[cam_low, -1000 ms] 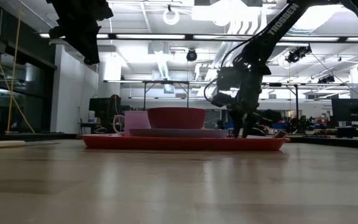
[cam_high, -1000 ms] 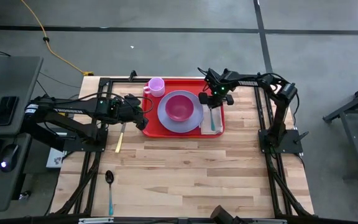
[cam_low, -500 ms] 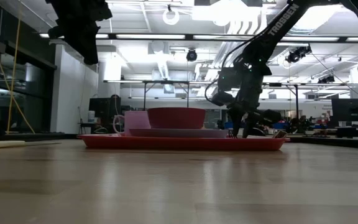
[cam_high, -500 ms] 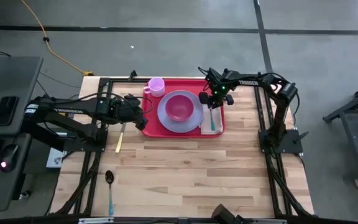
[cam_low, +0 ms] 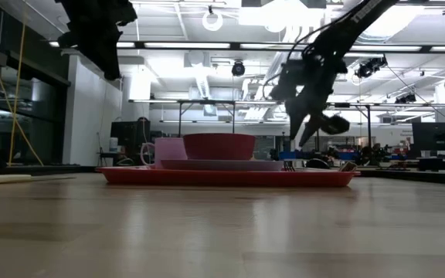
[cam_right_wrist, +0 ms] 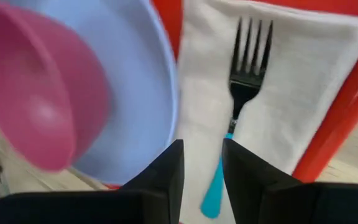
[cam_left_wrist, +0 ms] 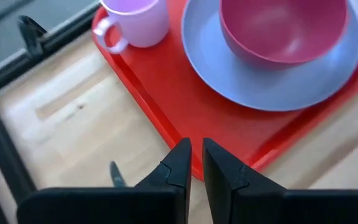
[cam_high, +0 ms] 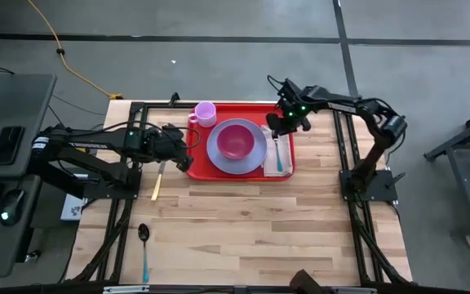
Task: Set up tray
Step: Adjust the brown napkin on the orange serving tray
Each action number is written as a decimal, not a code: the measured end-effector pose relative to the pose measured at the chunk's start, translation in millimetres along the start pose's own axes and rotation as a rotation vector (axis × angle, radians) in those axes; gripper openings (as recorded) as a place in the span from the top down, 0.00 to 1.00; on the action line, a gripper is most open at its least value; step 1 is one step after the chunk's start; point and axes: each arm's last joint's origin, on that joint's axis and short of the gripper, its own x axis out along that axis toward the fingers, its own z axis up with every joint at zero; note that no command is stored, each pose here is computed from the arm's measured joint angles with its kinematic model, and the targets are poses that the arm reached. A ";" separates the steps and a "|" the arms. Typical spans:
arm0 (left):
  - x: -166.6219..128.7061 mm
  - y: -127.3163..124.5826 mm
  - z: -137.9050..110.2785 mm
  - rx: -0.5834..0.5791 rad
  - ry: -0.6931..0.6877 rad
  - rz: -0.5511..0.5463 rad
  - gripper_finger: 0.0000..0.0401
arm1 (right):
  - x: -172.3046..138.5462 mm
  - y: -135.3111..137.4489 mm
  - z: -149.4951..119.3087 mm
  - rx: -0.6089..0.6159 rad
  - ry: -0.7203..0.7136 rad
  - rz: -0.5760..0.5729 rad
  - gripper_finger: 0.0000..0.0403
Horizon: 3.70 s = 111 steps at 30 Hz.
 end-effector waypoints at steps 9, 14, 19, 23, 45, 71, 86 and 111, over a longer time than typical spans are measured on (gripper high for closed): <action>-4.2 0.9 -2.2 -0.012 0.071 -0.090 0.83 | -20.4 9.2 -29.2 -0.136 -0.016 -0.160 0.79; -4.0 0.6 -2.0 -0.013 0.070 -0.090 0.83 | -6.6 18.3 -42.0 -0.297 0.037 -0.233 0.79; -4.0 0.6 -2.0 -0.007 0.069 -0.089 0.83 | 6.7 21.7 -47.2 -0.499 0.081 -0.300 0.79; -3.9 0.6 -2.0 -0.005 0.068 -0.088 0.83 | 15.6 19.1 -44.2 -0.591 0.103 -0.343 0.79; -3.7 0.8 -2.2 -0.004 0.066 -0.085 0.83 | 48.9 14.8 -32.9 -0.826 0.159 -0.366 0.79; -3.6 0.7 -1.8 -0.025 0.060 -0.082 0.83 | 73.2 -16.9 -46.1 -0.791 0.154 -0.384 0.79; -3.7 0.5 -1.7 -0.026 0.060 -0.084 0.83 | 69.7 -23.4 -31.9 -0.694 0.073 -0.377 0.79; -3.6 0.8 -2.0 -0.020 0.064 -0.083 0.83 | 68.3 -21.3 -28.7 -0.573 0.041 -0.357 0.79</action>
